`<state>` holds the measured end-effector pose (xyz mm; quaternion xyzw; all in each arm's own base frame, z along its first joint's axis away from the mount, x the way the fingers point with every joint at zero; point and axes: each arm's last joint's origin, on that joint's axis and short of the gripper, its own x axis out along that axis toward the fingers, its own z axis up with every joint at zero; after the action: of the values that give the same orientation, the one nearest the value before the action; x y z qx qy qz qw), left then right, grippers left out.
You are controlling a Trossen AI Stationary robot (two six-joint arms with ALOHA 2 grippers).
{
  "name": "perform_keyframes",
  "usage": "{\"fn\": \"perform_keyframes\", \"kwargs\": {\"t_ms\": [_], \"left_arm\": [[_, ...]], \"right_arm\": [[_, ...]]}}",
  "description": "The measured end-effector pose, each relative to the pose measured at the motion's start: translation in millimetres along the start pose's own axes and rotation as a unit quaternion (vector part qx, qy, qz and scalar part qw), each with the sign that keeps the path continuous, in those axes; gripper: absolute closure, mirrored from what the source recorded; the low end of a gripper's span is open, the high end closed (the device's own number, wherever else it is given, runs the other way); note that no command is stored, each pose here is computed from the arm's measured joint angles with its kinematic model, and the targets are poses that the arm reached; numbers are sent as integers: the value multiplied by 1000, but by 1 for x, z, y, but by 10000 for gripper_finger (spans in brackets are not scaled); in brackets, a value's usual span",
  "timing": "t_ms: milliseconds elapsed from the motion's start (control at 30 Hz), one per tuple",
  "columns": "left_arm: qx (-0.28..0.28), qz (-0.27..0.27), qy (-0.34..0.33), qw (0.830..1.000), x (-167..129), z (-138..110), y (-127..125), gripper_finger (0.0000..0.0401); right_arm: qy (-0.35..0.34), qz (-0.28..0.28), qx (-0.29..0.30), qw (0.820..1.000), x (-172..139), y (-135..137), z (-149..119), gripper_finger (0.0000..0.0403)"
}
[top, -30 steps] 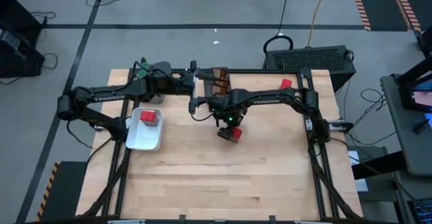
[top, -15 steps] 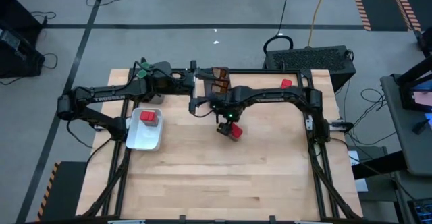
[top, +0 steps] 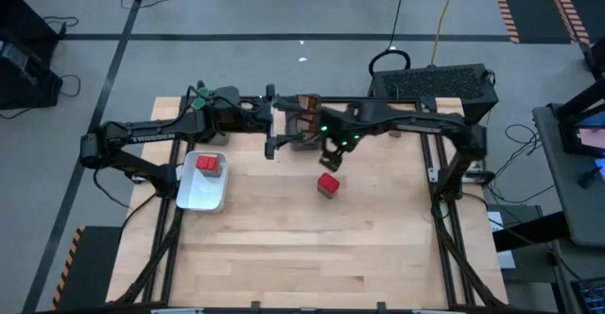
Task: Sort spices by type
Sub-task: Put the bottom red seasoning can into the white bin
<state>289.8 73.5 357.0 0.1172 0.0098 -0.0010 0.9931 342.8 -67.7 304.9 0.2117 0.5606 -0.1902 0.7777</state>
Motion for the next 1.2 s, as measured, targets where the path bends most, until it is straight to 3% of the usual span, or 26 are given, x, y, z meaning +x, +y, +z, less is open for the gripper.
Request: {"fn": "perform_keyframes", "kwargs": {"t_ms": [200, 400, 567, 800, 933, 1200], "left_arm": [[0, 8, 1, 1000, 0, 0, 0, 72], [-2, 3, 9, 1000, 1, -1, -2, 72], [-10, -29, 39, 999, 22, -20, -15, 72], [-26, -82, 106, 991, 66, -72, -32, 72], [-37, -145, 114, 982, 92, -89, -36, 72], [36, -236, 222, 945, 135, -107, -45, 72]], "right_arm": [[-26, -47, 8, 999, -52, -14, -27, 103], [-64, -33, 26, 997, -97, -23, -54, 103], [-104, -33, 37, 993, -121, -29, -77, 103], [-125, -36, 57, 990, -130, -42, -107, 103], [-121, -34, 70, 990, -126, -48, -121, 103], [-117, -29, 97, 988, -121, -58, -143, 103]]}}
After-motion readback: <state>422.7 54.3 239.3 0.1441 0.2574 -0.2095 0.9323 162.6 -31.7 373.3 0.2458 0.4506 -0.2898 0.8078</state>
